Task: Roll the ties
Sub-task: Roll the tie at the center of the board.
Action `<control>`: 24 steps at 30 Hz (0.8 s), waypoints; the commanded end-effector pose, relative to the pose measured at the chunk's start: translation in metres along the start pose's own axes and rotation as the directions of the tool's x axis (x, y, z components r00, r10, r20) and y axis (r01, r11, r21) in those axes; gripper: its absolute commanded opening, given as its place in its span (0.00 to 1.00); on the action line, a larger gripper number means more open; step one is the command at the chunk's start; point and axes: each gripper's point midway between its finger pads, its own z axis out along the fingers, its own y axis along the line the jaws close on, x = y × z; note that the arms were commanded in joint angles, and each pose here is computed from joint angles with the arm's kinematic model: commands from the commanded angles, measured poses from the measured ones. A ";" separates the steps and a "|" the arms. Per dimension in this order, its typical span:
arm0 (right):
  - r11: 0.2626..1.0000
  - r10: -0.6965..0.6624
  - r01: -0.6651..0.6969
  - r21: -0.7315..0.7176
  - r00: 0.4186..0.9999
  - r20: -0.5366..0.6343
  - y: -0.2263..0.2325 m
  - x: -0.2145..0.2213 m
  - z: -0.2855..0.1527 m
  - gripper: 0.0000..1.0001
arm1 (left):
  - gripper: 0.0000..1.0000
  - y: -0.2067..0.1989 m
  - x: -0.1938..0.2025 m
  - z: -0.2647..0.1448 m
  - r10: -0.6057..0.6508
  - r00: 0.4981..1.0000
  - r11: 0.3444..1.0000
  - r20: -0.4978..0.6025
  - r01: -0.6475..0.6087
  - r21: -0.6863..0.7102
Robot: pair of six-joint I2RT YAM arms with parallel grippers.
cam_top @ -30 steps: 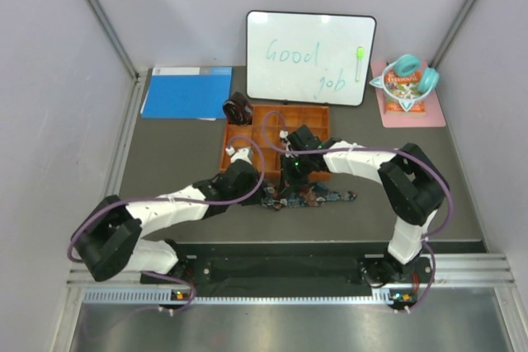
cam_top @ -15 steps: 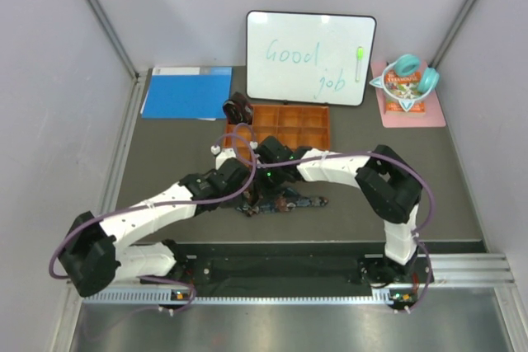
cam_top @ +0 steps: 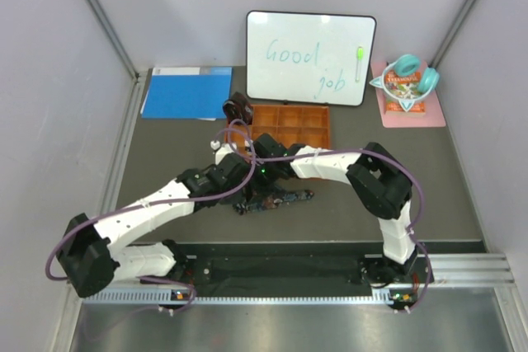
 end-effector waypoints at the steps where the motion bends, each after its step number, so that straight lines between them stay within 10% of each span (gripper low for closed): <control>1: 0.998 -0.034 0.035 -0.052 0.999 0.016 0.020 -0.007 0.003 0.00 | 0.20 -0.031 -0.015 0.002 -0.007 1.000 0.997 0.030 0.005 0.076; 24: 0.987 -0.024 0.012 0.158 0.997 0.074 -0.044 -0.003 -0.055 0.00 | 0.19 -0.053 0.018 0.044 0.078 0.996 0.996 -0.044 -0.076 0.037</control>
